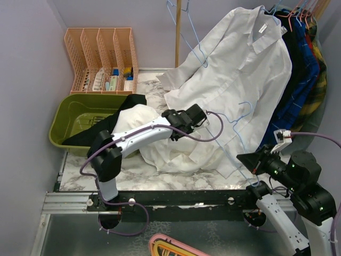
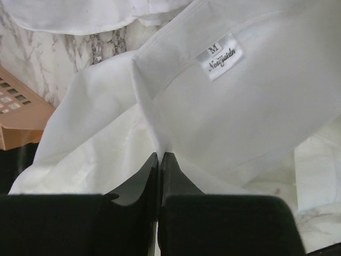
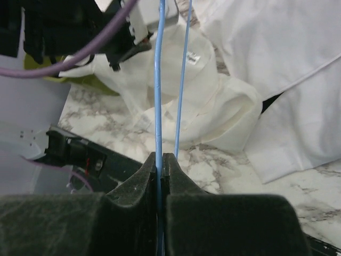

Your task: Place the shirt on the hanger

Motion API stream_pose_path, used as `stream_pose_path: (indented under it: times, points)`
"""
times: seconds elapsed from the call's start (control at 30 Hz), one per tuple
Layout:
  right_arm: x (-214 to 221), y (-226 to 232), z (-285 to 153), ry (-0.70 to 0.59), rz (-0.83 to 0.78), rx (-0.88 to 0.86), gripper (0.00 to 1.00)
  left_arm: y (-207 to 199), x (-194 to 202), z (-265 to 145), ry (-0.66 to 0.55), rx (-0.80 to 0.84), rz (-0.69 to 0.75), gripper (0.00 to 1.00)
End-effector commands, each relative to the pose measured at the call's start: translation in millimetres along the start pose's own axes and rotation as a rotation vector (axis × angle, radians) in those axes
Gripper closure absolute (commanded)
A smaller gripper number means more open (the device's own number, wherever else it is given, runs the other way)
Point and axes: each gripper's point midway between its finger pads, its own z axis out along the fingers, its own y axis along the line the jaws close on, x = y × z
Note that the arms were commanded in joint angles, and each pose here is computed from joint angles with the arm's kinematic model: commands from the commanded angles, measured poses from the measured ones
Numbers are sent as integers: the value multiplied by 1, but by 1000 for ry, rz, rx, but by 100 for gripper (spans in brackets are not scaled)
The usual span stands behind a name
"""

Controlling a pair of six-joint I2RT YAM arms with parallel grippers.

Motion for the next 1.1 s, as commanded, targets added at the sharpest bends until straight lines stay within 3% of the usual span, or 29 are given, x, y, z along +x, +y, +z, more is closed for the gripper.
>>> stream_pose_path:
  times: [0.0, 0.27, 0.57, 0.77, 1.07]
  points:
    - [29, 25, -21, 117, 27, -155, 99, 21, -8, -59, -172, 3, -30, 100]
    - [46, 54, -32, 183, 75, -341, 99, 53, -4, -97, -269, 6, -114, 100]
    - [54, 55, -5, 215, 102, -414, 99, 39, -18, -120, -337, 142, -144, 100]
    - [38, 48, 31, 127, 91, -408, 99, 17, -35, -150, -426, 325, -138, 100]
    - [-2, 55, 63, -35, 74, -450, 99, 16, -32, -165, -464, 343, -116, 100]
